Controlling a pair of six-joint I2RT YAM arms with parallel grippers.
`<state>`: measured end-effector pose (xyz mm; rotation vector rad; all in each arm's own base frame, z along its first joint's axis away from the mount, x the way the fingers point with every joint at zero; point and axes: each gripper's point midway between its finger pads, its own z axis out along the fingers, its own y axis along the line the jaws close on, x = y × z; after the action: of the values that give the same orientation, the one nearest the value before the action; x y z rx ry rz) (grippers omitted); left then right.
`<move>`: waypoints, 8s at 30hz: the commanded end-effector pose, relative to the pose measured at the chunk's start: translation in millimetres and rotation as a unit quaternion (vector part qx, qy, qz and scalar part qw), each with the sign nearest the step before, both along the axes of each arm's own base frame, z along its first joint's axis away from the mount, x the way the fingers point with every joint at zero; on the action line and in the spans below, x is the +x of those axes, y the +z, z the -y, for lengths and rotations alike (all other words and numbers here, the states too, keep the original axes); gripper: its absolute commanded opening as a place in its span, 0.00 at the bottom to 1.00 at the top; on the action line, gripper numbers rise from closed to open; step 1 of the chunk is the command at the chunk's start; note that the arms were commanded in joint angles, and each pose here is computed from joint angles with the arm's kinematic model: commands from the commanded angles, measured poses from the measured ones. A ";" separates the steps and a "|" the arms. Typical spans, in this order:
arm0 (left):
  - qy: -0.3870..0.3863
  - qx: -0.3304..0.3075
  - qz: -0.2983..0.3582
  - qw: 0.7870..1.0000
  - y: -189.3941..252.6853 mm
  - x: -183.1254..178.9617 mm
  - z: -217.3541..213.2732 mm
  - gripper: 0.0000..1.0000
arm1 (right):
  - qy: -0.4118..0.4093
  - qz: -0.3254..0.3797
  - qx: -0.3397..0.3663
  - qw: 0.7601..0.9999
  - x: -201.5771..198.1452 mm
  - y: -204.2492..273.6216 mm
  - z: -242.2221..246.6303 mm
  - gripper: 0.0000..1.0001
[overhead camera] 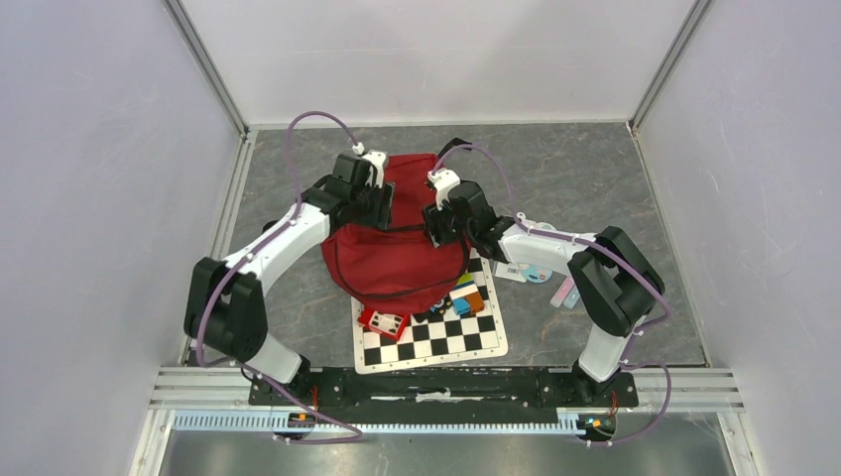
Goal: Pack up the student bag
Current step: Unzip the student bag at the center of the board, then pick up the stationery from the center of the board.
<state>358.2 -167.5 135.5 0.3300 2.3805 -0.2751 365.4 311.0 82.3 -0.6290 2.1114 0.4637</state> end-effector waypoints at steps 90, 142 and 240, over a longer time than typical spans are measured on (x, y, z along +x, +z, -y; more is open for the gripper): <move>0.027 0.171 0.140 0.975 -50.0 72.9 11.4 0.63 | -0.076 -0.071 0.046 0.994 -11.4 -20.9 2.9 0.88; -0.094 -0.035 0.095 0.990 53.9 46.6 53.6 0.02 | -0.076 0.293 -0.082 0.949 72.1 79.9 -2.5 0.85; -0.066 0.134 0.088 0.985 24.9 31.2 25.9 0.02 | -0.329 -0.140 -0.047 0.933 -14.5 -11.6 271.6 0.66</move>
<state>379.7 -183.5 141.3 0.6580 2.2683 0.0470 313.1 29.5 51.7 0.1606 2.5416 0.0147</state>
